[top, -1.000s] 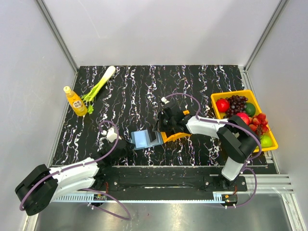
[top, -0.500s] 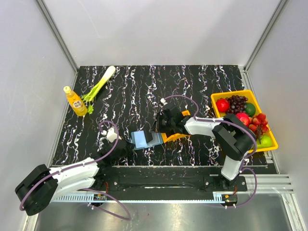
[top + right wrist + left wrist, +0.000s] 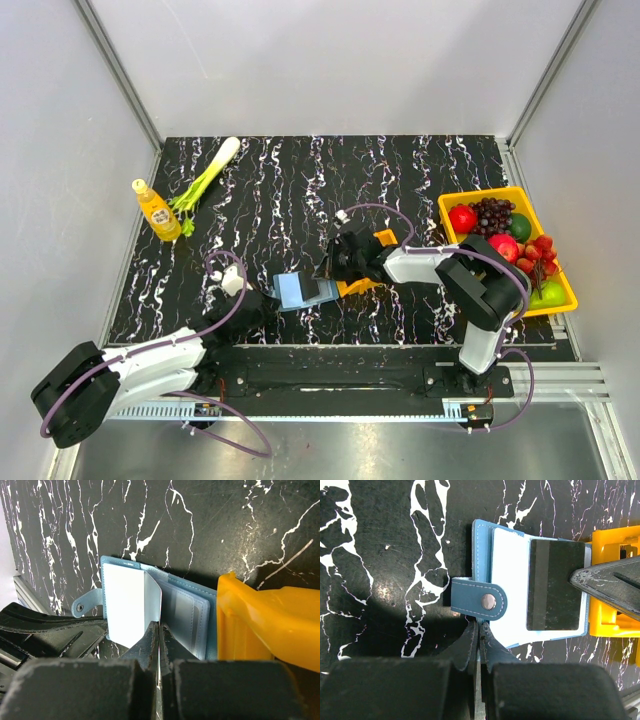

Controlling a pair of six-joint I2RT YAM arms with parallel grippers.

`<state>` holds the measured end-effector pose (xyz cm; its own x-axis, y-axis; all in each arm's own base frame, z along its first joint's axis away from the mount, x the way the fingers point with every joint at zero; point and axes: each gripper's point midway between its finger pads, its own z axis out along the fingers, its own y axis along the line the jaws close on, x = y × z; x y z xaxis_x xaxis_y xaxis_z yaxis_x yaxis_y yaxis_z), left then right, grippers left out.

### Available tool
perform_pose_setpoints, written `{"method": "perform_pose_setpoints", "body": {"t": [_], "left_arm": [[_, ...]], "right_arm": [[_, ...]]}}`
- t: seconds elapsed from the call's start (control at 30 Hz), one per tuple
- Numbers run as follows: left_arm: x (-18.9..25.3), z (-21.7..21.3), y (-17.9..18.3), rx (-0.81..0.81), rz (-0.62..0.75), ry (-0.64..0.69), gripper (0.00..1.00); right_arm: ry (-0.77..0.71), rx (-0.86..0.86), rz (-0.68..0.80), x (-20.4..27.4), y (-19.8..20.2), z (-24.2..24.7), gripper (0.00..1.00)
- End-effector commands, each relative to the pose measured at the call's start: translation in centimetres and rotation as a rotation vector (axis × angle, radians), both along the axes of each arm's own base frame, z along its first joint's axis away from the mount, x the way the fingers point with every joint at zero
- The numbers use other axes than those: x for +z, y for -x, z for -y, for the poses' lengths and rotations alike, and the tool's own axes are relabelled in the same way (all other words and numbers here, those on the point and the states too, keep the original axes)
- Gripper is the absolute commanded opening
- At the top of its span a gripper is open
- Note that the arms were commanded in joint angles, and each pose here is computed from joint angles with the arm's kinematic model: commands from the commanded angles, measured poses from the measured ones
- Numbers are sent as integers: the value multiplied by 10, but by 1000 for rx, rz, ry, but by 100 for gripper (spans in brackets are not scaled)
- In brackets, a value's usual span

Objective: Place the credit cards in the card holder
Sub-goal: Insert the credit card into the card holder.

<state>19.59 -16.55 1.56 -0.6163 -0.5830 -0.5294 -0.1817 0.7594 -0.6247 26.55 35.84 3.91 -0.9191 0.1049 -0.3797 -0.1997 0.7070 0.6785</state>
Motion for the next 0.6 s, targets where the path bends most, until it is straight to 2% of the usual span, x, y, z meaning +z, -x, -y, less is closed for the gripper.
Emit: {"method": "perform_pose_setpoints", "body": {"t": [0.0, 0.37, 0.57], "left_arm": [[9, 1, -6, 18, 18, 4, 0], [9, 1, -6, 21, 19, 7, 0], [9, 2, -6, 18, 18, 7, 0]], "right_arm": [[12, -23, 27, 5, -3, 9, 0], [38, -23, 70, 14, -5, 18, 0], [53, 7, 34, -1, 0, 18, 0]]}}
